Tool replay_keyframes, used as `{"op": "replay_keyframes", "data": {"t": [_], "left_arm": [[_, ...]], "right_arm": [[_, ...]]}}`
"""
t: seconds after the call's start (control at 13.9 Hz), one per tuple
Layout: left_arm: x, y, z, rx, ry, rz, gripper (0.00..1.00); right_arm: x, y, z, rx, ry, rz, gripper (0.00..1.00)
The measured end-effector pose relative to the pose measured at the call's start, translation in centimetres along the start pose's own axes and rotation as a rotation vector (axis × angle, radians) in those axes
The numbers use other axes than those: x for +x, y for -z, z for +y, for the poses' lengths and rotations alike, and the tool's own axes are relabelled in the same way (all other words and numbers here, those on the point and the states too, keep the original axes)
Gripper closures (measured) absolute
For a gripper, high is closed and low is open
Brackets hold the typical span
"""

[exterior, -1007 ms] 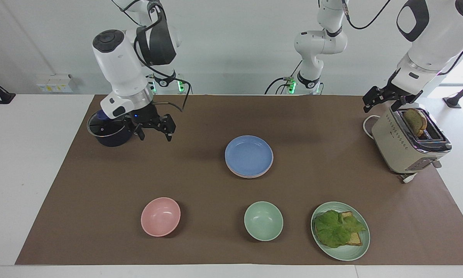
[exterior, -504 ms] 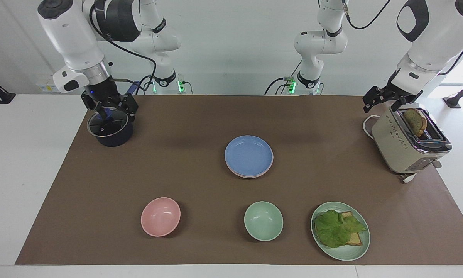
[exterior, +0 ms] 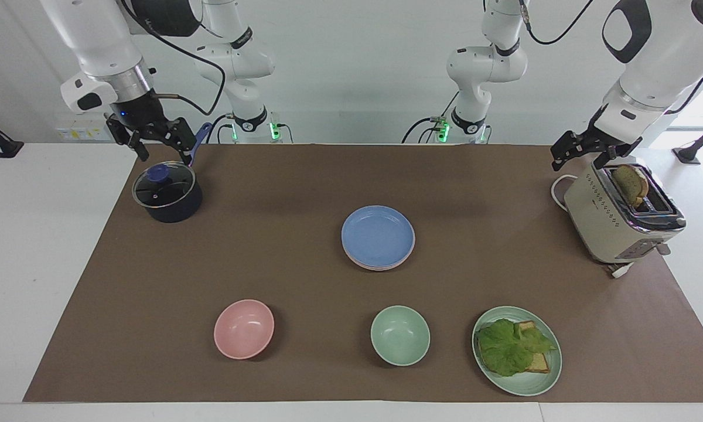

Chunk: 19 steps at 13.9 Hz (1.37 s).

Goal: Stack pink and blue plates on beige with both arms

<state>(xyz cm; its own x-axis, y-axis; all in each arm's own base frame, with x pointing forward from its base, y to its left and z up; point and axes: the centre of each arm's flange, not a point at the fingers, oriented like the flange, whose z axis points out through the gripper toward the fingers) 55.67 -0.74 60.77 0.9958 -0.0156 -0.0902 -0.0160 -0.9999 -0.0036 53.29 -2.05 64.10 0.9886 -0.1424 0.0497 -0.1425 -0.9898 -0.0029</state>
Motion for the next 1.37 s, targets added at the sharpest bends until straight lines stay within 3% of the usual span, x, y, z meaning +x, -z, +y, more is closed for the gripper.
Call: {"op": "replay_keyframes", "data": {"t": [0.29,1.37], "left_arm": [[0.0,0.0,0.0,0.000,0.000,0.000,0.00],[0.0,0.0,0.0,0.000,0.000,0.000,0.00]], "right_arm": [[-1.5,3.9,0.3,-0.023,0.002,-0.001,0.00],[-2.1,2.9,-0.2,-0.025,0.056,-0.035,0.00]]}}
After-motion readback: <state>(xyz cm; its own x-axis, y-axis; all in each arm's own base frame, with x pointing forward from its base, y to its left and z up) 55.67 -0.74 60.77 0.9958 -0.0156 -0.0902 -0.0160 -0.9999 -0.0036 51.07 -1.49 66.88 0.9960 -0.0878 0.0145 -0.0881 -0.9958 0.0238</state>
